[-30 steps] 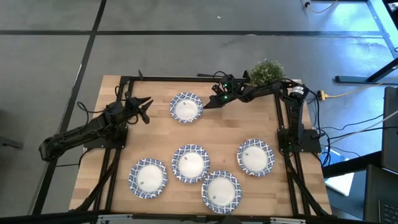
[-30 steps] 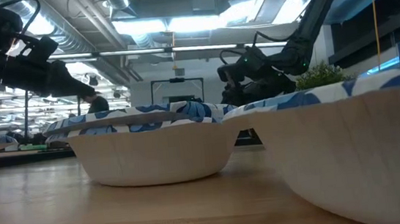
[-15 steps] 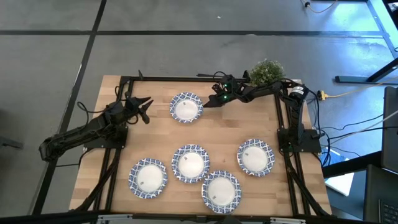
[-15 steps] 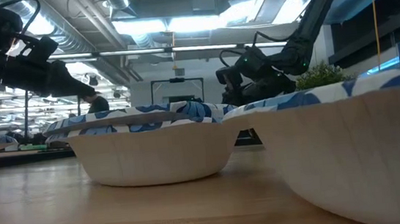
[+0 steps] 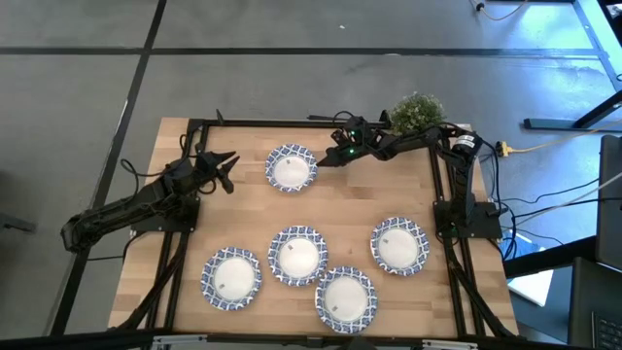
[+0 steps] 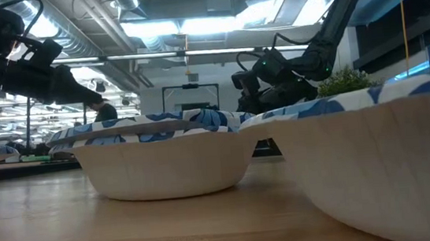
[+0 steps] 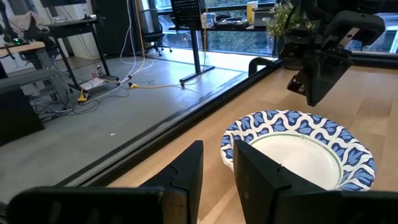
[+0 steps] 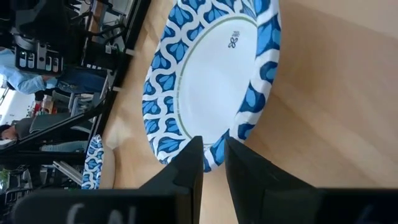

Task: Nest bowls inside each other
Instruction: Stack the bowl on top of the other blue bowls

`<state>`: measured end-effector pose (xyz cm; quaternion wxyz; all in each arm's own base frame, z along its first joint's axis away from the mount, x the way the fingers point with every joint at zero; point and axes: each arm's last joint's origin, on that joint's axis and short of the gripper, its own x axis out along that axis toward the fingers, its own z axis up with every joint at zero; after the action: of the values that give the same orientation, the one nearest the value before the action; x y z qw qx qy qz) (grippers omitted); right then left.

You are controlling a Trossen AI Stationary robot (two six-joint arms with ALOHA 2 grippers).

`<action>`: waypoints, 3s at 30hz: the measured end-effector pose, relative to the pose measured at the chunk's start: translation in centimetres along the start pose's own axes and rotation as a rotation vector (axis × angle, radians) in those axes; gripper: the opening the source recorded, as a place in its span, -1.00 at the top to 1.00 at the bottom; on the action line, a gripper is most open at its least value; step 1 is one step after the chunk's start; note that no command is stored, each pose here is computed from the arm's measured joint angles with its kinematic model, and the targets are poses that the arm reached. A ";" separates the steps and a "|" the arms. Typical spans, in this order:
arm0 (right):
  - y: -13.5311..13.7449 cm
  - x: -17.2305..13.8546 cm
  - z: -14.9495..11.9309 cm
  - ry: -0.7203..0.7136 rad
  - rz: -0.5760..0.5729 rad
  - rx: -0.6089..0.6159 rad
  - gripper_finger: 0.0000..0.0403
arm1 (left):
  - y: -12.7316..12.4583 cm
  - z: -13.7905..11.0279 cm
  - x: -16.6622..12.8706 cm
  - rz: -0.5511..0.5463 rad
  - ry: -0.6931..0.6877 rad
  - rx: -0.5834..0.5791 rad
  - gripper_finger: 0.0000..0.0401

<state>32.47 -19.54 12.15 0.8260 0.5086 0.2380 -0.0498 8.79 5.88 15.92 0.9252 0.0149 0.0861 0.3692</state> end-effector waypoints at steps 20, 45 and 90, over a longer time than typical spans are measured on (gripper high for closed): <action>0.3 0.2 -0.2 0.019 0.023 -0.018 0.66 | 0.0 0.0 0.0 0.000 0.000 0.000 0.59; 0.3 0.2 -0.2 0.013 0.018 -0.014 0.11 | 0.0 0.0 0.0 0.000 0.000 0.000 0.59; 0.7 1.1 -1.0 -0.049 -0.098 -0.032 0.10 | 0.0 0.0 0.0 0.000 0.000 0.000 0.59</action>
<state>33.37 -18.19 11.90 0.8362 0.4816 0.2431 -0.0986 8.79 5.88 15.91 0.9252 0.0151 0.0863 0.3691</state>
